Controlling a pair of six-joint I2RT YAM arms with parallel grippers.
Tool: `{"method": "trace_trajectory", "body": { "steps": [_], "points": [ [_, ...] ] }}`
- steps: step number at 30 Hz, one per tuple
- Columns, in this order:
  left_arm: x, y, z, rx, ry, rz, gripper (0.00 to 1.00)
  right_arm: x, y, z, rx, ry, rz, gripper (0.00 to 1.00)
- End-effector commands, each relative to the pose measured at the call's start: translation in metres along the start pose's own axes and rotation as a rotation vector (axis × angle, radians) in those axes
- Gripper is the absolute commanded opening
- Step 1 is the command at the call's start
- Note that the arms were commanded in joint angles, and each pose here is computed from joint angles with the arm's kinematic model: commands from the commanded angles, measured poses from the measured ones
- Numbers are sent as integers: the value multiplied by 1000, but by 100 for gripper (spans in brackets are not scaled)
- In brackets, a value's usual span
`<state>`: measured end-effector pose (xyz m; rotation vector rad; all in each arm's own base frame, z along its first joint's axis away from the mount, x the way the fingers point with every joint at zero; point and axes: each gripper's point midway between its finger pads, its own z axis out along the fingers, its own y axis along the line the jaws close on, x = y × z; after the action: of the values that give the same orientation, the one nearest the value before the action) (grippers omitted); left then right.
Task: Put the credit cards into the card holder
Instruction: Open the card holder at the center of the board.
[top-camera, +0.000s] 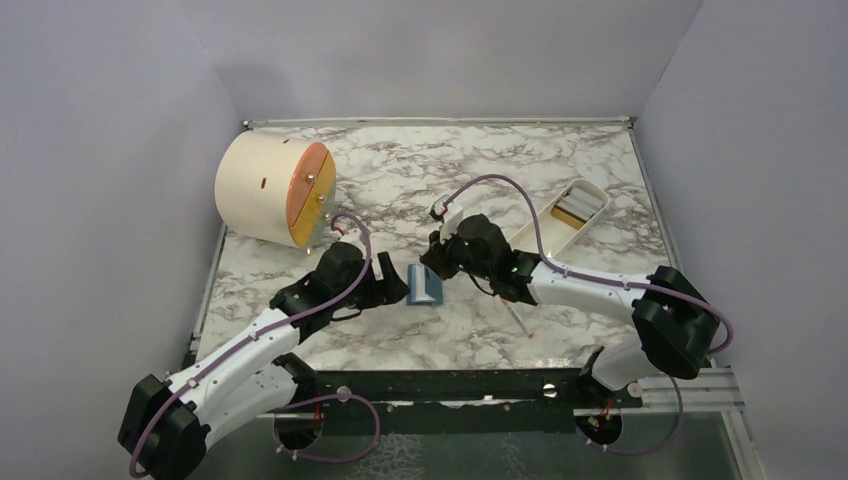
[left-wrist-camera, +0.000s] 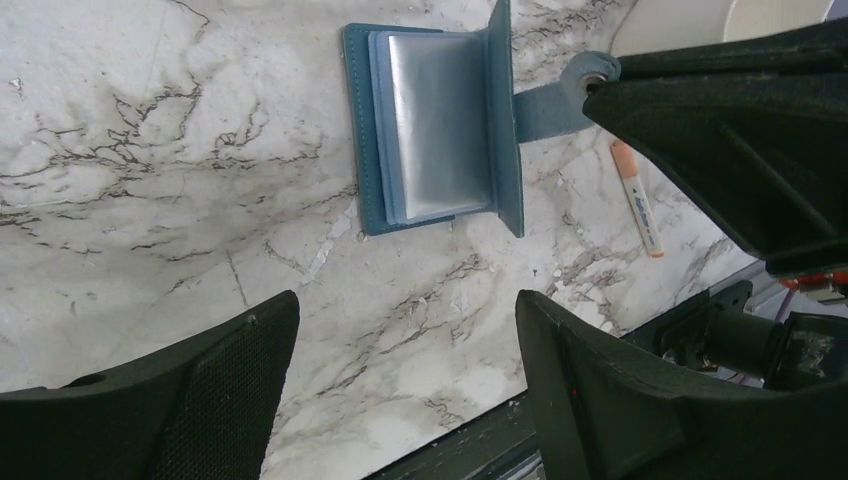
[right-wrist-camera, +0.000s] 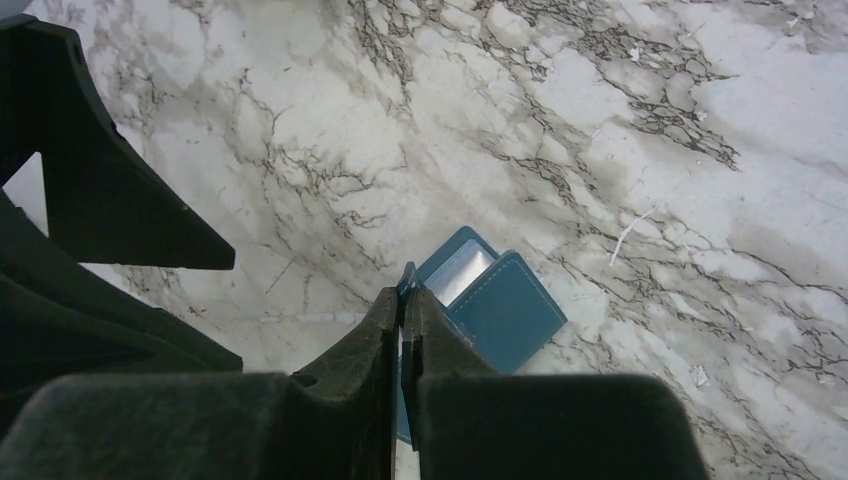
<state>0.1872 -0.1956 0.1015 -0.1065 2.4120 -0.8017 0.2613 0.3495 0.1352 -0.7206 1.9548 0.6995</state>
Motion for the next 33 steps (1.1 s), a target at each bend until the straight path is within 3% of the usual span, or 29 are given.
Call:
{"method": "trace_trajectory", "body": {
  "steps": [1,10,21,29,33],
  "points": [
    [-7,-7,6,36,-23,-39,82,-8,10,-3,-23,-27,82,1],
    [-3,-6,23,73,-23,-54,78,38,-28,-25,191,51,199,1],
    [-17,1,40,40,-53,75,77,78,-62,-36,382,167,186,1],
    [-16,6,57,27,-28,130,71,91,-68,-34,405,207,145,1],
    [-22,6,62,36,-70,140,71,93,-64,-32,373,199,147,1]
  ]
}}
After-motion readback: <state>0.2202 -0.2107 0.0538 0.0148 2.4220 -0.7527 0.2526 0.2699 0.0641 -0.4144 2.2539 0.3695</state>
